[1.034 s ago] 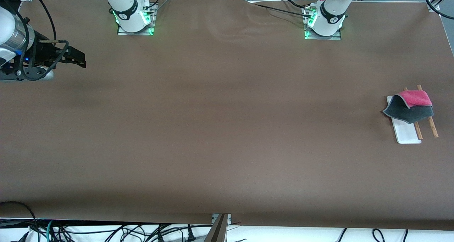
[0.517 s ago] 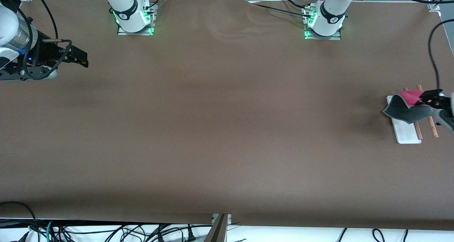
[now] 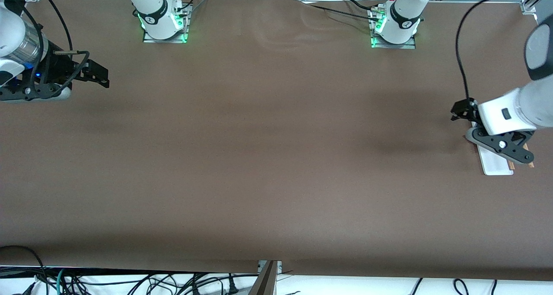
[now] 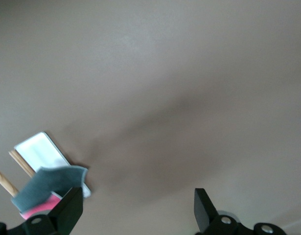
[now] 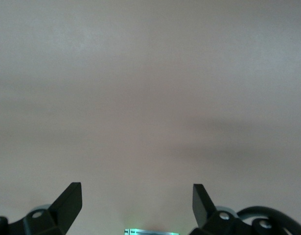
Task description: Pass towel and hang on rack
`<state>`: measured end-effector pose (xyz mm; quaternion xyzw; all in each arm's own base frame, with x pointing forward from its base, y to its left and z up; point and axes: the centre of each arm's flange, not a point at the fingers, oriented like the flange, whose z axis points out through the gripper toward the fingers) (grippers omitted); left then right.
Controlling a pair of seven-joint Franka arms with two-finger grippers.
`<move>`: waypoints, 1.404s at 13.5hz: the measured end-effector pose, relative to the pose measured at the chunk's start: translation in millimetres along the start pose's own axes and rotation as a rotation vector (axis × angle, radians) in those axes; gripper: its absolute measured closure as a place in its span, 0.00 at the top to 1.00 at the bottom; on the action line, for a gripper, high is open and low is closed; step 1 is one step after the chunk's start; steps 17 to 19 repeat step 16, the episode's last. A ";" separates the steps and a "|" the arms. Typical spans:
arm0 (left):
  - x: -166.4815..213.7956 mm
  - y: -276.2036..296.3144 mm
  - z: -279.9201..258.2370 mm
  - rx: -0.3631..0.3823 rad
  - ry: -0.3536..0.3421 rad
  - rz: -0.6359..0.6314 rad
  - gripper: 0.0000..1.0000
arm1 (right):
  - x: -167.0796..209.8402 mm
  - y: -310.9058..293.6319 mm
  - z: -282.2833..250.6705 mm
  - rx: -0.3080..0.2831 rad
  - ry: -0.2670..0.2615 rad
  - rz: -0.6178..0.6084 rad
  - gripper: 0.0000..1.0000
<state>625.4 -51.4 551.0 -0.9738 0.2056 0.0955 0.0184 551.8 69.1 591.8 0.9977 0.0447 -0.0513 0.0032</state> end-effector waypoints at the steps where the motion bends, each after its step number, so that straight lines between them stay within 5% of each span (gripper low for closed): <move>1: -4.5 18.7 -7.5 -0.008 0.010 -0.043 1.00 | -0.3 -1.3 -0.2 0.000 0.000 -0.002 1.00; 7: -39.7 28.8 -1.6 -0.027 0.112 -0.337 1.00 | -2.9 -1.5 -3.1 0.001 0.006 -0.003 1.00; 19: -70.2 12.9 12.4 -0.031 0.153 -0.402 1.00 | -7.2 -2.0 -3.4 0.001 0.005 -0.005 1.00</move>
